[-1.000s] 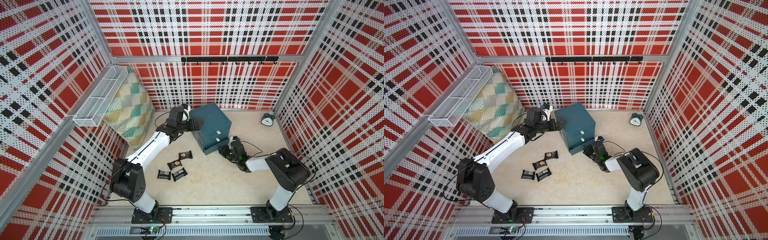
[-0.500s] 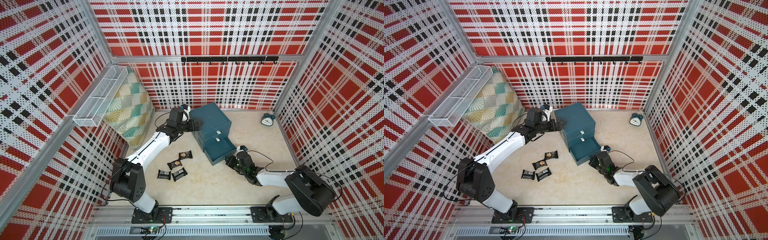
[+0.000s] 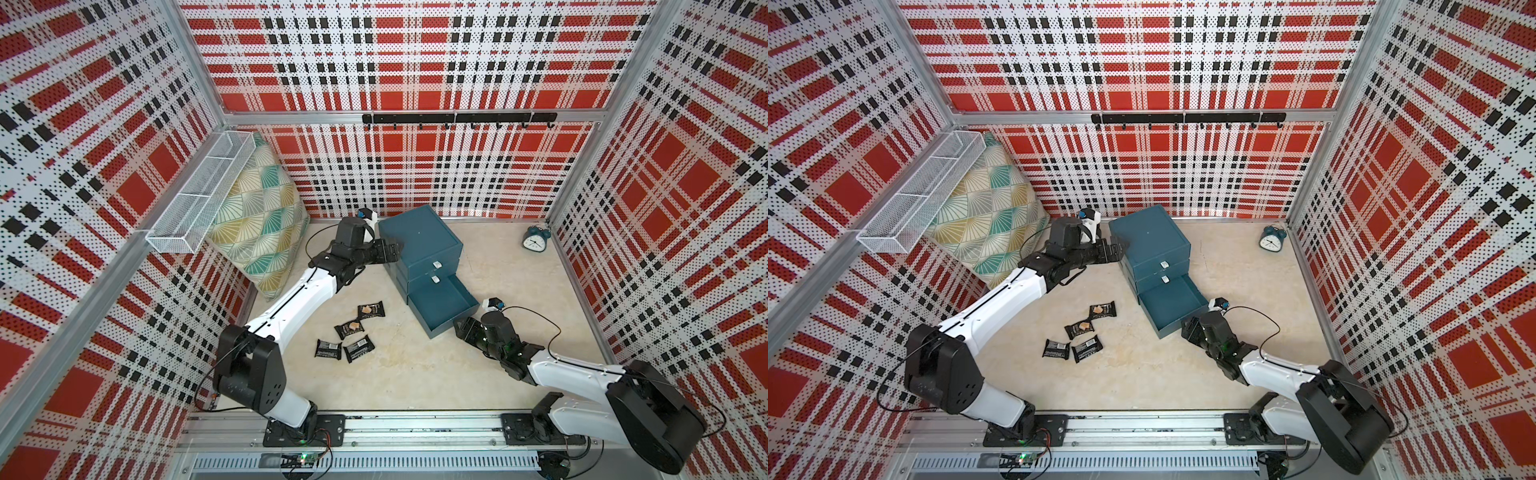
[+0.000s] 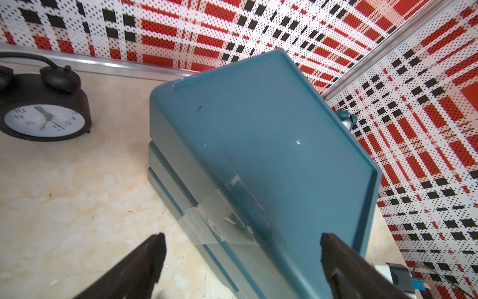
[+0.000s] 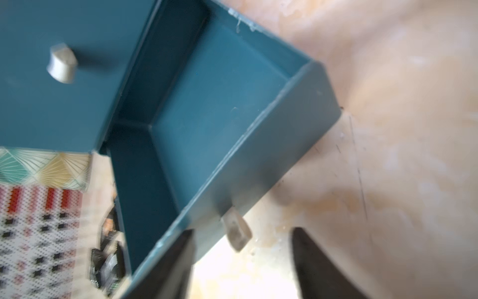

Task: Place the cookies into the drawer by color
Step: Open the drawer in the storage box, then pick up the cookie at the center of the board.

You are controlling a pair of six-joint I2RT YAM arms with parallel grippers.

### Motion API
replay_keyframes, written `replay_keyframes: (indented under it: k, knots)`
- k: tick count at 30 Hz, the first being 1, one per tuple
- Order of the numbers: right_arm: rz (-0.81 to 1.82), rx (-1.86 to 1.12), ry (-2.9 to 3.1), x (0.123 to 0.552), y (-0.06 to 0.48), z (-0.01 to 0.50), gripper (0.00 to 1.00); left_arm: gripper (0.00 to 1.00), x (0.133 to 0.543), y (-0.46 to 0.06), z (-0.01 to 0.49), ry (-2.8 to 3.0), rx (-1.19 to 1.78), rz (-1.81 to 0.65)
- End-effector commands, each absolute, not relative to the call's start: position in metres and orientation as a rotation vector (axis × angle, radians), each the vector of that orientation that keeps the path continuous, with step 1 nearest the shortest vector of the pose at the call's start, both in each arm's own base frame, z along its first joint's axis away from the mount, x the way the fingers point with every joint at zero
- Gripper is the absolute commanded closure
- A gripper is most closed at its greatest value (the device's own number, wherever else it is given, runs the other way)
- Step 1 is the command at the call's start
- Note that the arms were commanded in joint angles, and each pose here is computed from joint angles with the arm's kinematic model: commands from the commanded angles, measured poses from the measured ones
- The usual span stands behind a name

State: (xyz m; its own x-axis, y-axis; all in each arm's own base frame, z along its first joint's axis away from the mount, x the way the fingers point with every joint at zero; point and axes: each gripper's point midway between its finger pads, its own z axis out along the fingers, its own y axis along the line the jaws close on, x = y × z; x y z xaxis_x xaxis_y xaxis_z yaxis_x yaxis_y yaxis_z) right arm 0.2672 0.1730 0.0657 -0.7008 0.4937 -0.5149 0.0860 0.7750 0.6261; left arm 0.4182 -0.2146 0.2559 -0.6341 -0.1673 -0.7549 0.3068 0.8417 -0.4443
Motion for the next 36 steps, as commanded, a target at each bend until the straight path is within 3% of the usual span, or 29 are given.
replay_keyframes:
  k: [1, 3, 9, 19, 29, 36]
  knots:
    - [0.682, 0.379, 2.249, 0.26, 0.16, 0.08, 0.13, 0.01, 0.408, -0.214, 0.29, 2.044, 0.096, -0.678]
    - [0.681, 0.351, 2.233, 0.255, 0.155, 0.092, 0.0, 0.01, 0.399, -0.218, 0.303, 2.014, 0.099, -0.679]
    - [0.687, 0.205, 2.197, 0.235, 0.148, 0.132, 0.0, 0.01, 0.363, -0.233, 0.319, 1.965, 0.101, -0.682]
    - [0.915, -0.073, 2.075, 0.206, 0.174, 0.185, 0.0, 0.01, 0.307, -0.231, 0.245, 2.063, 0.001, -0.763]
    - [0.991, -0.229, 2.103, 0.196, 0.205, 0.166, 0.0, 0.0, 0.278, -0.199, 0.159, 2.205, -0.168, -0.683]
    - [0.909, -0.353, 2.155, 0.192, 0.234, 0.153, 0.0, 0.09, 0.264, -0.157, 0.122, 2.249, -0.412, -0.54]
